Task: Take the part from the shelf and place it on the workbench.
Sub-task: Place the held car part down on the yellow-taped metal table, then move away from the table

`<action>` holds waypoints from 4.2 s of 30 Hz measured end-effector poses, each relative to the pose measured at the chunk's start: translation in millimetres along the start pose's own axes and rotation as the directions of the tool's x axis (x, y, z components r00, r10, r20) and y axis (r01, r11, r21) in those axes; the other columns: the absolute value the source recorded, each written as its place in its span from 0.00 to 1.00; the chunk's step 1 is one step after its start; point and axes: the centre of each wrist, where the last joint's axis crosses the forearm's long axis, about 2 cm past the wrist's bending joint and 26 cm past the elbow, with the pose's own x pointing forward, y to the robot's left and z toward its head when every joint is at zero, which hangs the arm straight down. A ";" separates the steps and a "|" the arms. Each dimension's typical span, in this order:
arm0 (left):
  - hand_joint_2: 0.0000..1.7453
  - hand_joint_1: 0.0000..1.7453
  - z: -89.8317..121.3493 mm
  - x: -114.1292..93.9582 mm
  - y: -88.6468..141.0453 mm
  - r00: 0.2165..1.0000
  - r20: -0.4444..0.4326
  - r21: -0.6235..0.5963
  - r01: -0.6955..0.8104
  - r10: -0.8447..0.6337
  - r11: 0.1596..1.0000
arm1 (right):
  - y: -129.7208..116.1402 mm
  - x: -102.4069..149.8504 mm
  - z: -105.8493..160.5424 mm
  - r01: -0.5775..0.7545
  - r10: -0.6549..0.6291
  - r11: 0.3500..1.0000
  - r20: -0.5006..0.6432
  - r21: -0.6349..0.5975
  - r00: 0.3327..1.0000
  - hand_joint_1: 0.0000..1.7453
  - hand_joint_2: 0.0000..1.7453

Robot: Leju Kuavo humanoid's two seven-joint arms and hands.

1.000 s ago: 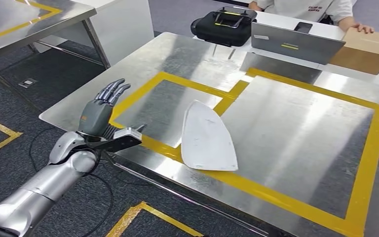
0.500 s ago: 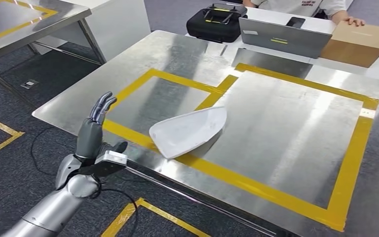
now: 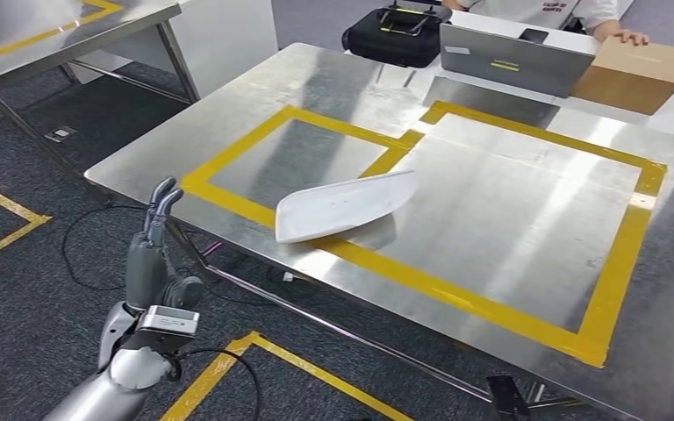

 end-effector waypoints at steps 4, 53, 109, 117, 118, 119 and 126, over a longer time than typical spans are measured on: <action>0.00 0.00 5.4 4.6 -1.0 1.000 0.004 0.019 -0.012 0.012 1.000 | 0.0 1.7 -0.5 0.006 -0.006 1.000 0.002 -0.004 1.000 0.00 0.00; 0.00 0.00 306.9 -43.0 -53.0 -0.209 -0.976 0.102 -0.190 0.061 0.976 | -3.2 -7.3 2.0 0.016 -0.021 0.994 -0.052 -0.107 0.998 0.00 0.00; 0.00 0.00 316.2 -34.7 -58.5 -0.187 -0.978 0.125 -0.190 0.089 0.974 | -4.6 -9.0 2.3 -0.032 0.029 0.995 -0.039 -0.098 0.999 0.00 0.00; 0.00 0.00 317.6 -37.8 -54.4 -0.190 -0.978 0.115 -0.175 0.081 0.978 | -2.8 -8.2 2.3 -0.088 0.084 0.993 -0.046 -0.076 0.995 0.00 0.00; 0.00 0.00 317.6 -37.8 -54.3 -0.197 -0.977 0.112 -0.175 0.077 0.978 | -2.8 -10.0 2.9 -0.105 0.101 0.992 -0.052 -0.072 0.993 0.00 0.00; 0.00 0.00 319.0 -37.2 -54.3 -0.206 -0.976 0.108 -0.177 0.071 0.978 | -2.7 -12.2 3.5 -0.123 0.119 0.990 -0.058 -0.068 0.991 0.00 0.00; 0.00 0.00 330.2 -34.3 -51.8 -0.216 -0.975 0.089 -0.176 0.050 0.980 | -4.5 -19.1 5.4 -0.180 0.176 0.982 -0.069 -0.059 0.982 0.00 0.00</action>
